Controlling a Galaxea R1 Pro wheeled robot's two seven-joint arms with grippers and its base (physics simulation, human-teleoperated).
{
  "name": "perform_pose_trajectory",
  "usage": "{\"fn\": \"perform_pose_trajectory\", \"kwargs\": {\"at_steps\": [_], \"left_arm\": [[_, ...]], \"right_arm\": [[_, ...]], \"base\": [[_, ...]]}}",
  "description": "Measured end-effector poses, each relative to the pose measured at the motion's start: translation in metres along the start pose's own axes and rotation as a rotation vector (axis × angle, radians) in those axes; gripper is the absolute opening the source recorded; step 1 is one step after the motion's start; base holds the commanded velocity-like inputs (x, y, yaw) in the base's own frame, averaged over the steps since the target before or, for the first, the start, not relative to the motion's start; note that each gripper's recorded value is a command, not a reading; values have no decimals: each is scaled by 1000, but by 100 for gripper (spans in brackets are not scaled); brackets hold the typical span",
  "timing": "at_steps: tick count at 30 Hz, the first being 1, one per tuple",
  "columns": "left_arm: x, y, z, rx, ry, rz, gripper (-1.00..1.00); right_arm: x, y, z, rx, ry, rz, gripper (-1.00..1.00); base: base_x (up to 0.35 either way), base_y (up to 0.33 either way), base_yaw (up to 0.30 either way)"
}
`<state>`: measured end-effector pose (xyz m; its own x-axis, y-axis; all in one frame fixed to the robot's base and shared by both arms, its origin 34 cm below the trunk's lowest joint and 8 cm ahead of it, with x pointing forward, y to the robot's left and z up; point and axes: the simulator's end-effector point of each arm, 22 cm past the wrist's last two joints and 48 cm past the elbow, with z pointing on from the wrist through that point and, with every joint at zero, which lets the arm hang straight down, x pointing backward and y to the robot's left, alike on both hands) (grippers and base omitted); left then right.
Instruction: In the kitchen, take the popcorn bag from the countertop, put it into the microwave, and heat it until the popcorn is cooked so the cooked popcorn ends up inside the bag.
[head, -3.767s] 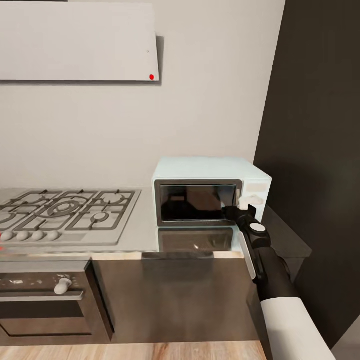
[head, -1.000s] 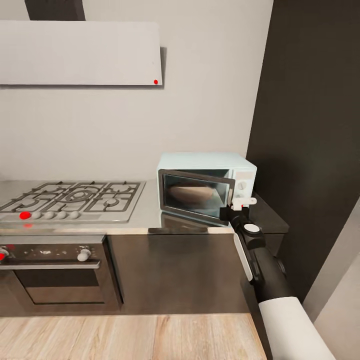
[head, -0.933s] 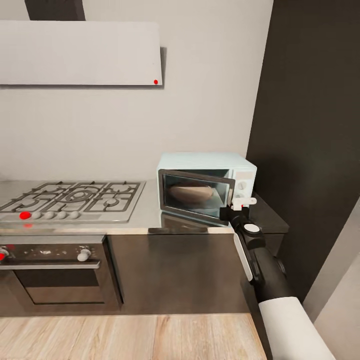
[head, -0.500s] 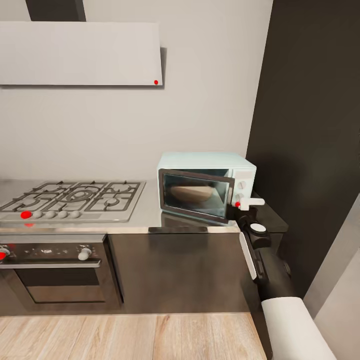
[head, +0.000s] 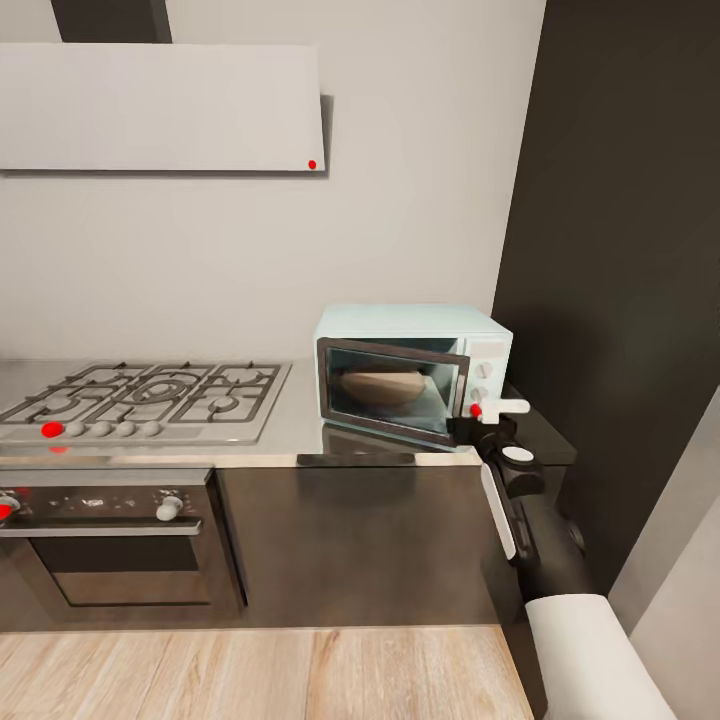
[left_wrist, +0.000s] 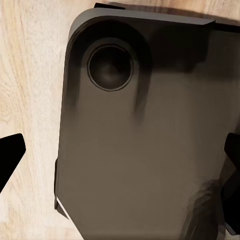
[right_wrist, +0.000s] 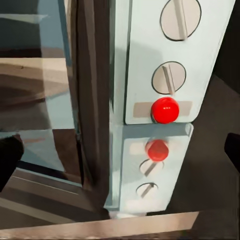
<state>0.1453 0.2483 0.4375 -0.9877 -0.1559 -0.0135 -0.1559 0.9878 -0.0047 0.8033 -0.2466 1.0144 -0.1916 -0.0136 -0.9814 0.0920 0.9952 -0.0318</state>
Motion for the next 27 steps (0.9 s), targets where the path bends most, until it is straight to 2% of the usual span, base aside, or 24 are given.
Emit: {"fn": "perform_pose_trajectory", "kwargs": {"at_steps": [2,6,9,16,27], "left_arm": [[0,0,0,0,0,0,100],[0,0,0,0,0,0,100],[0,0,0,0,0,0,100],[0,0,0,0,0,1,100],[0,1,0,-1,1,2,100]], "right_arm": [[2,-12,1,15,10,-16,100],[2,-57,3,71,13,-62,100],[3,-71,4,88,16,-75,100],[3,-74,4,93,16,-77,100],[2,-71,4,92,6,-74,100]], "base": [[0,0,0],[0,0,0],[0,0,0],[23,0,0],[245,0,0]]}}
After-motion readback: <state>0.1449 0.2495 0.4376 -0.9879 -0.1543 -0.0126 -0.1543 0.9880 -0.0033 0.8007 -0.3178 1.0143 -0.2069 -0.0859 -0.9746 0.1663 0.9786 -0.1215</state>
